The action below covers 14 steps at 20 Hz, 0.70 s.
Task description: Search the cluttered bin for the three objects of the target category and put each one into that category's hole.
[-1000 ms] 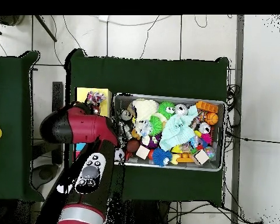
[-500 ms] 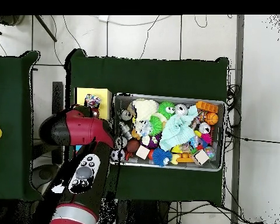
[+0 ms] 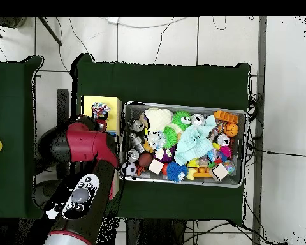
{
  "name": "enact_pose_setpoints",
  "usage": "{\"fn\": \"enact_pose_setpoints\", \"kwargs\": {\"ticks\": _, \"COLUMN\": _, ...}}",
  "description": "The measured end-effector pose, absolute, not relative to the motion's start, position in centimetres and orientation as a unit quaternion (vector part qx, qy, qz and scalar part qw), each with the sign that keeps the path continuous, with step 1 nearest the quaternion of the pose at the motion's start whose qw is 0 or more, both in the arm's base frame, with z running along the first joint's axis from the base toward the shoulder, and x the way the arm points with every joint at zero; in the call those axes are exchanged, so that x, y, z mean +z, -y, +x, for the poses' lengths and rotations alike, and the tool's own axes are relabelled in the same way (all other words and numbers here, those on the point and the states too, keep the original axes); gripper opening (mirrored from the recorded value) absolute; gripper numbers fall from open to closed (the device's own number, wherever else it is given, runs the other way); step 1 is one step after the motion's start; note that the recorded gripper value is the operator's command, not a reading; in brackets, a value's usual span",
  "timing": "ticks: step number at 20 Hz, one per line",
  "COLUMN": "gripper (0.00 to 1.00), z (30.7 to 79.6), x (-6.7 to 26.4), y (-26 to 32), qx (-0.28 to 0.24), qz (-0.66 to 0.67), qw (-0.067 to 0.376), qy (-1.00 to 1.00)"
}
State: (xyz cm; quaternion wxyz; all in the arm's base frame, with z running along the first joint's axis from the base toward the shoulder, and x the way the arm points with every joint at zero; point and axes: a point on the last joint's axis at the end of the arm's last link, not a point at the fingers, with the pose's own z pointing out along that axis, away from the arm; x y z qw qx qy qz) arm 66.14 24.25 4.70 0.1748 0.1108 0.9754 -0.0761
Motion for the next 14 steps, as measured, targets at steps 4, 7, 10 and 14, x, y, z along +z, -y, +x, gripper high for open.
{"fn": "enact_pose_setpoints", "kwargs": {"ticks": 4, "gripper": 0.0, "z": 66.13, "x": 4.76, "y": -24.23, "qx": -0.077, "qz": 0.112, "qw": 0.176, "qy": -0.975}}
{"fn": "enact_pose_setpoints", "kwargs": {"ticks": 7, "gripper": 0.0, "z": 66.13, "x": 4.74, "y": -24.23, "qx": -0.078, "qz": 0.112, "qw": 0.175, "qy": -0.975}}
{"fn": "enact_pose_setpoints", "kwargs": {"ticks": 10, "gripper": 0.0, "z": 66.13, "x": 4.75, "y": -24.21, "qx": -0.078, "qz": 0.112, "qw": 0.176, "qy": -0.975}}
{"fn": "enact_pose_setpoints", "kwargs": {"ticks": 14, "gripper": 0.0, "z": 66.11, "x": 4.79, "y": -24.23, "qx": -0.079, "qz": 0.111, "qw": 0.176, "qy": -0.975}}
